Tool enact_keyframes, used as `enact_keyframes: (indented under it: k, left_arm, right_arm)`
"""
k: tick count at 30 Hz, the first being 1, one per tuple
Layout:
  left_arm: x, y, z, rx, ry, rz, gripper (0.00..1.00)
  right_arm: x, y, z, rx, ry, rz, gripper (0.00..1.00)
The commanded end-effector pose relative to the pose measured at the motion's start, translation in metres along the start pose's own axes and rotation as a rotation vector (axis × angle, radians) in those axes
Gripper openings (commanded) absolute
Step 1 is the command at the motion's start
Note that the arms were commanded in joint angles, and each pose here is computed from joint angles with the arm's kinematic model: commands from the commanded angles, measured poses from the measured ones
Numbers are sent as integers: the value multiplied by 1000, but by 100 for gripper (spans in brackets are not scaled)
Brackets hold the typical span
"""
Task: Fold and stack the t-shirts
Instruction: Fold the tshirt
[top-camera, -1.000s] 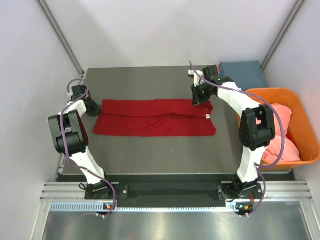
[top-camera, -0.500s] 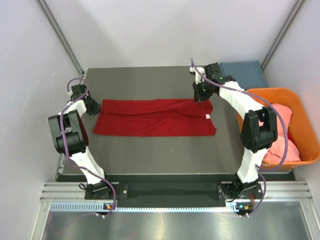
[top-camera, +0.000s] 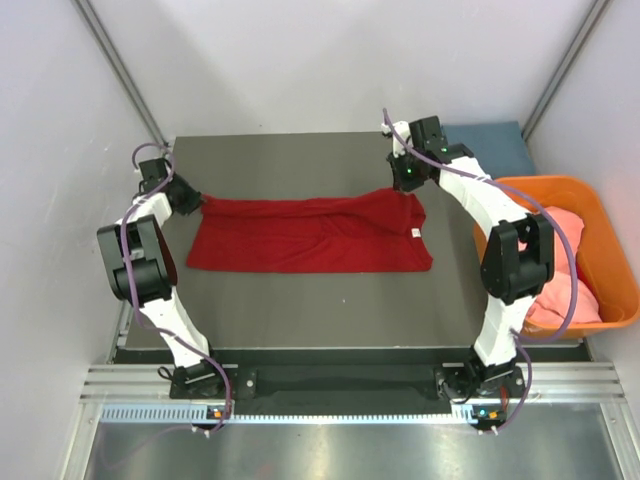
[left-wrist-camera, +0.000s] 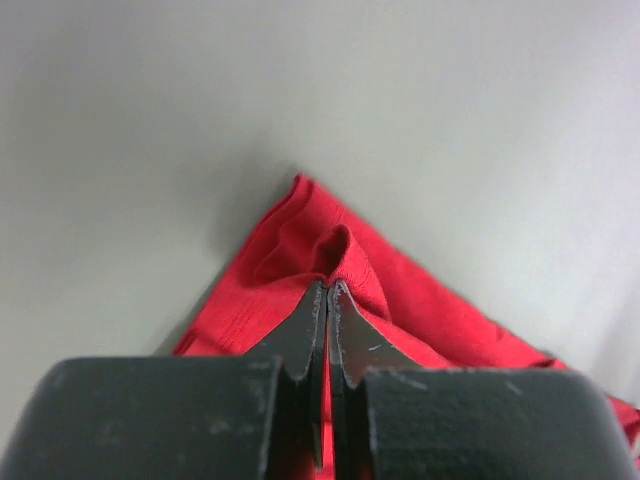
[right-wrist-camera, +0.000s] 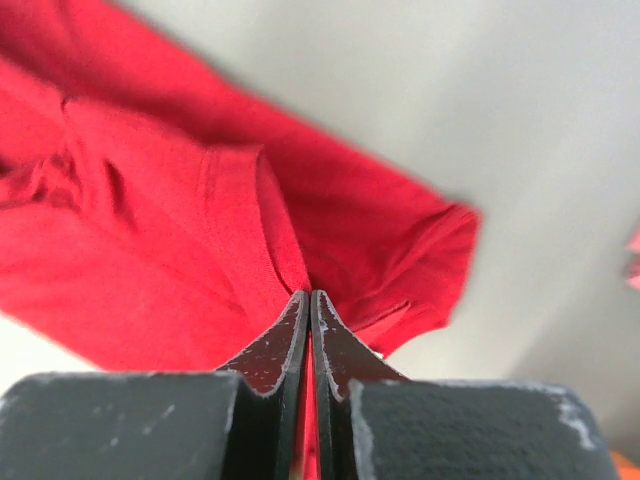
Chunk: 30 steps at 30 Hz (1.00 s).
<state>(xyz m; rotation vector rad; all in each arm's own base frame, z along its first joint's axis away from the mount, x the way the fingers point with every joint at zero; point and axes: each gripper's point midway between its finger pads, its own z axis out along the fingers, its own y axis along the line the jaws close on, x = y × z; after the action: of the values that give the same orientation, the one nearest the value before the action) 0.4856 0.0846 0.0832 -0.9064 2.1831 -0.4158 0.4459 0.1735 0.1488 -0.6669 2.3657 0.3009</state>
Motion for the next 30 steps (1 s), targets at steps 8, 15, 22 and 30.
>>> enact_keyframes:
  k: [8,15,22,30]
  left_arm:
    - [-41,-60,17,299,-78,4,0]
    - [-65,-89,25,452,-144,10,0]
    - [-76,-110,41,582,-127,-8,0]
    - [-78,-112,57,597,-114,24,0]
  right_arm:
    - [-88,-44,-8,227,-240,-109,0]
    - [-108,-65,6,327,-347,-131,0]
    - [-120,-71,15,358,-407,-151,0]
    - [-117,-78,19,396,-420,-165,0]
